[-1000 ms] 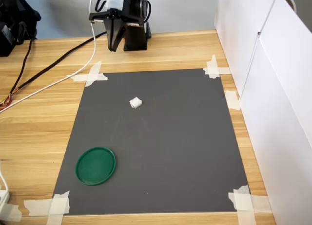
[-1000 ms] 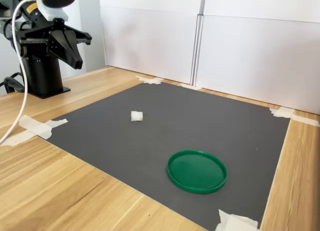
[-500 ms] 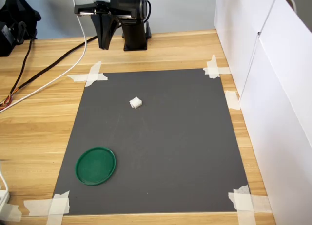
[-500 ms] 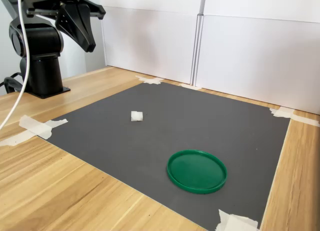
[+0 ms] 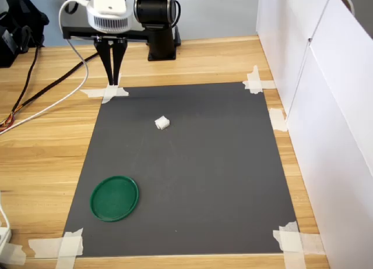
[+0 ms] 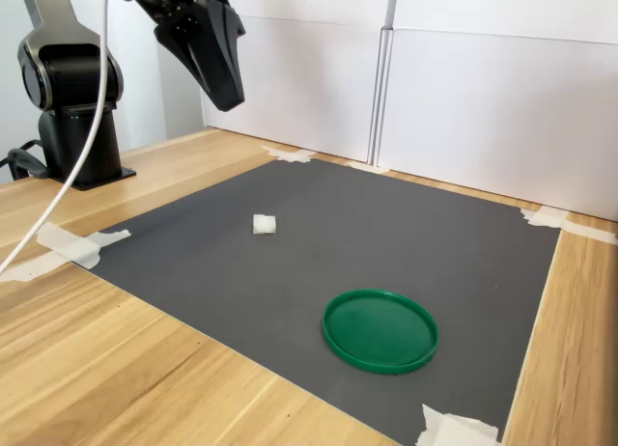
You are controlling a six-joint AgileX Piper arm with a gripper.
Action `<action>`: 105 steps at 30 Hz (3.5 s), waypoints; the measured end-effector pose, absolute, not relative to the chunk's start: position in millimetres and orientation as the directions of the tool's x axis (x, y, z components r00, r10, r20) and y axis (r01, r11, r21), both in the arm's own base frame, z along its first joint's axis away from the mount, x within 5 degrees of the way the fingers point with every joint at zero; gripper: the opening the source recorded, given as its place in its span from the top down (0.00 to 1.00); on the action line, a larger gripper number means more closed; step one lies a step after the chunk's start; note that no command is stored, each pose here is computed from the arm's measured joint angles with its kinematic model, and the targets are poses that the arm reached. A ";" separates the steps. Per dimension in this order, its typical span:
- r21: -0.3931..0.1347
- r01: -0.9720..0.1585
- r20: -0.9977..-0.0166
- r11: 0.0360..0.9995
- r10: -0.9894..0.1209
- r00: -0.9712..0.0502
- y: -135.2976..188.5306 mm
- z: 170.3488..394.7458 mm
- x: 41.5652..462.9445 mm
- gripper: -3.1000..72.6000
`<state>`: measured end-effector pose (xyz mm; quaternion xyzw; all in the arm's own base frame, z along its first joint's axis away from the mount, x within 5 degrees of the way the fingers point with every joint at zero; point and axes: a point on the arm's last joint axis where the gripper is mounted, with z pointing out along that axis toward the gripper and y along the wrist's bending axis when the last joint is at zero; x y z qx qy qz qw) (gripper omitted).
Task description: Grasp a white terminal and put it in the green lid.
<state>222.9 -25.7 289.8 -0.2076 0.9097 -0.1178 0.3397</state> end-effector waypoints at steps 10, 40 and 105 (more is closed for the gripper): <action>-0.438 -0.614 -0.363 0.657 -0.754 -0.548 10.9 270.0 233.1 0.99; -0.357 -0.863 -0.150 0.358 -0.934 -0.325 38.1 254.2 224.7 0.32; -0.204 -0.915 -0.076 0.348 -0.937 -0.340 27.2 172.0 276.7 0.17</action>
